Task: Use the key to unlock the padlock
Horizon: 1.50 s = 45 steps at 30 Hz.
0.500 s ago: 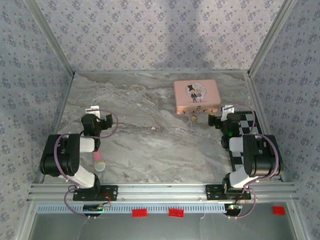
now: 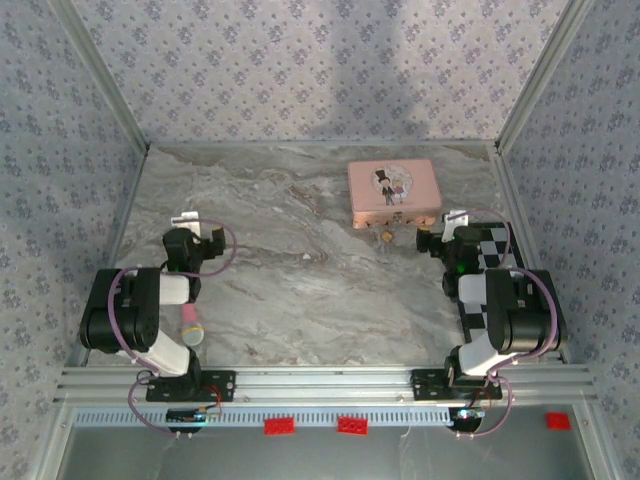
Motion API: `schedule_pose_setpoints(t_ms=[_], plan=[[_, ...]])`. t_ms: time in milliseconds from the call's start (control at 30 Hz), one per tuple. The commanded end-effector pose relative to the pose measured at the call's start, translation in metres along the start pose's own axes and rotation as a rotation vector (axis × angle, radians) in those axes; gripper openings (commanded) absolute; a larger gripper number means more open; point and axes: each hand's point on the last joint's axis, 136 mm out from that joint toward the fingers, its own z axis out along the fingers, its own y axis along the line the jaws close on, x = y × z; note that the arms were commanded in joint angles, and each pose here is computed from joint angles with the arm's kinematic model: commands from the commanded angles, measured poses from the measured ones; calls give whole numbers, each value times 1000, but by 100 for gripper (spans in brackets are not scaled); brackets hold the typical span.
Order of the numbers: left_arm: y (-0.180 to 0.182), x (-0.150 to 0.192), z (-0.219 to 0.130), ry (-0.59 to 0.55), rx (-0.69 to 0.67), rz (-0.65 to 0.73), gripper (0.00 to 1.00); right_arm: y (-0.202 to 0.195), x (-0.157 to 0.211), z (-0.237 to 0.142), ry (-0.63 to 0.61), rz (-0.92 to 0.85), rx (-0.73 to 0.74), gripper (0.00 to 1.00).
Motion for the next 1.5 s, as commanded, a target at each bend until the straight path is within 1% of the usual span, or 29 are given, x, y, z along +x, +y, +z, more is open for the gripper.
schedule_pose_setpoints(t_ms=[0,967,1033,1100,1200,1267,1300,1400,1467], plan=[[-2,-15,2,-37,15,0,100,-1,-9,2,-24,13,-1,99],[-5,-17,1,-38,24,13,100,0,-9,1,-29,6,4,99],[-11,-22,-5,-47,37,40,100,3,-10,1,-35,-8,-2,99],[-12,-29,-12,-65,15,55,100,9,-12,-2,-42,-34,-19,99],[-13,-38,-24,-42,-18,64,100,15,-18,-10,-70,-59,-38,99],[-18,-45,-33,-40,-10,63,100,19,-24,-17,-88,-72,-51,99],[-22,-49,-38,-43,-1,55,100,23,-27,-21,-71,-86,-63,99],[-26,-63,-55,-42,12,-27,100,39,-45,-33,-43,-131,-89,99],[-25,-72,-66,-18,9,-110,100,52,-63,-45,-70,-129,-114,99]])
